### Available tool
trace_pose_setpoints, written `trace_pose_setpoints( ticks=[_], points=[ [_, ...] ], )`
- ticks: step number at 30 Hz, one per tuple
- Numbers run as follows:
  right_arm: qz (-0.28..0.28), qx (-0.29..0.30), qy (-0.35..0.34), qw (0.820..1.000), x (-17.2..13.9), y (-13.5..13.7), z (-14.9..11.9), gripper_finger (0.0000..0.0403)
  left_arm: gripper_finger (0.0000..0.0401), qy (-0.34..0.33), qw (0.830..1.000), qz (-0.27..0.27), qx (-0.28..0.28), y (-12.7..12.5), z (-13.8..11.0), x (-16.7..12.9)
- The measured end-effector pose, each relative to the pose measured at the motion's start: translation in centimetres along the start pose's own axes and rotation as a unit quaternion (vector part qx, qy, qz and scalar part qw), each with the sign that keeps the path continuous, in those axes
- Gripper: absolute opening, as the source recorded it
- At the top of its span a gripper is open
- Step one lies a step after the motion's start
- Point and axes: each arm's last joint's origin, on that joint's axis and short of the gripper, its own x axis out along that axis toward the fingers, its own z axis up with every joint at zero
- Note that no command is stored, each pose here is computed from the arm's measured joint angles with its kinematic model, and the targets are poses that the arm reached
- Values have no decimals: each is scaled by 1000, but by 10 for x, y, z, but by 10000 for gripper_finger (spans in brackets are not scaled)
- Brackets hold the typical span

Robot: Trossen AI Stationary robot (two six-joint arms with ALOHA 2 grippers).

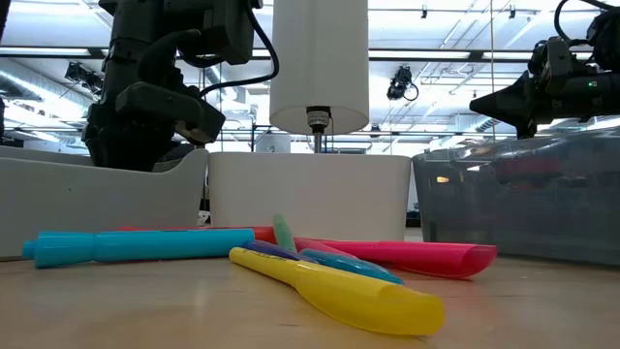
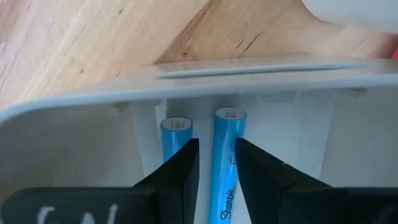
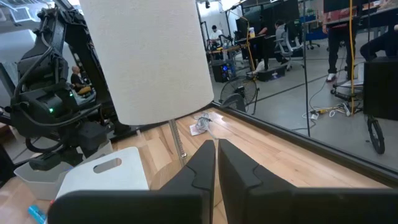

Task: Pick & Place Markers
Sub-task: Put the bottom blue highlighter pen in the gray bin, then put the blue highlighter pen in the gray bin

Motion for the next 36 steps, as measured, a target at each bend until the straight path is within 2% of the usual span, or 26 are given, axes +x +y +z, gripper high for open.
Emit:
trace_pose_setpoints(
  ticks=[30, 36],
  points=[
    [0, 0, 0, 1000, 0, 0, 0, 24, 113, 6, 1000, -21, 18, -3, 0, -1],
    [0, 0, 0, 1000, 0, 0, 0, 24, 114, -13, 999, -48, 11, -6, 1, -20]
  ],
)
